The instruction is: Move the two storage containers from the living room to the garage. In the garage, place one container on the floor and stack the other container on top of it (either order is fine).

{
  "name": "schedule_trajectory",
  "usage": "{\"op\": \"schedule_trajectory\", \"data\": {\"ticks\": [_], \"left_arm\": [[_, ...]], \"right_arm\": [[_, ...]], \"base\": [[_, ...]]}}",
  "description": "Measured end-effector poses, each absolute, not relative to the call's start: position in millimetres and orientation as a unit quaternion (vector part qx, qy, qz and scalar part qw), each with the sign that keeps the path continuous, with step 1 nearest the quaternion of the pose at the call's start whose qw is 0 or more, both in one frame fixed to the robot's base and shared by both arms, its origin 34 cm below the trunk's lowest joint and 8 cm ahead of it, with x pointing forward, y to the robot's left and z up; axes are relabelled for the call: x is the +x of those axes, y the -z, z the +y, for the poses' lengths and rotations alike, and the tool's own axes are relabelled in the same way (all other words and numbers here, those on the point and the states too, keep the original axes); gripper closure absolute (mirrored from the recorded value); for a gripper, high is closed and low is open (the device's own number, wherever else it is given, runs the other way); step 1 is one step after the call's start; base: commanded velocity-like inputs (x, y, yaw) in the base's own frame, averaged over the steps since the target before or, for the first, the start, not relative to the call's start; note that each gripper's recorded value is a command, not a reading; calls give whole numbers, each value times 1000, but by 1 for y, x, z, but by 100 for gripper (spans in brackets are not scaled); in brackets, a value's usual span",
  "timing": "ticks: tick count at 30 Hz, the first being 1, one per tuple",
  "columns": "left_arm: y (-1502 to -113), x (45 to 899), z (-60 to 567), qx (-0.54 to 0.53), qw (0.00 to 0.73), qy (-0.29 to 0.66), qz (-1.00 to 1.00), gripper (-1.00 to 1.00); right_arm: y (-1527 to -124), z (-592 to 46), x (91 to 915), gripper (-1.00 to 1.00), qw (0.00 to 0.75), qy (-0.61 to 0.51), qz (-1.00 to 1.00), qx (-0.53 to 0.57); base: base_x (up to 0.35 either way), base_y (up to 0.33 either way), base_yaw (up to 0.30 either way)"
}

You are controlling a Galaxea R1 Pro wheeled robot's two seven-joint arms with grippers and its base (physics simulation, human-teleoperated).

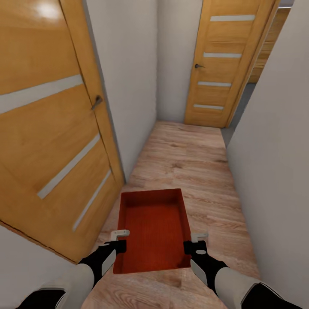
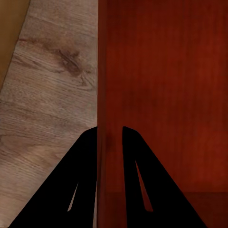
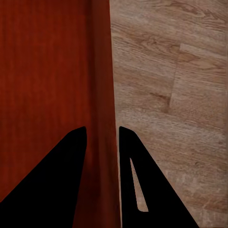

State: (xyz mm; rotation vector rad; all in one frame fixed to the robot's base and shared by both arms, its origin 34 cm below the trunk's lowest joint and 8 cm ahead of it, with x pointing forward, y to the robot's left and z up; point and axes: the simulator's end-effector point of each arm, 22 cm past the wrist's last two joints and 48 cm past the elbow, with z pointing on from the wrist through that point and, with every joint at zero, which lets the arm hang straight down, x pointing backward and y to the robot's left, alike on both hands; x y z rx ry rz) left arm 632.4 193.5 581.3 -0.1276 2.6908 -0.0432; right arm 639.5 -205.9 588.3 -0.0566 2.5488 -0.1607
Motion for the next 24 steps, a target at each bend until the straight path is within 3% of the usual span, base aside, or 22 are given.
{"op": "schedule_trajectory", "data": {"ticks": [24], "left_arm": [[-581, 632, 193, -46, 222, 16, 974, 100]], "right_arm": [[-588, -206, 640, 100, 289, 60, 955, -21]], "base": [[323, 0, -206]]}}
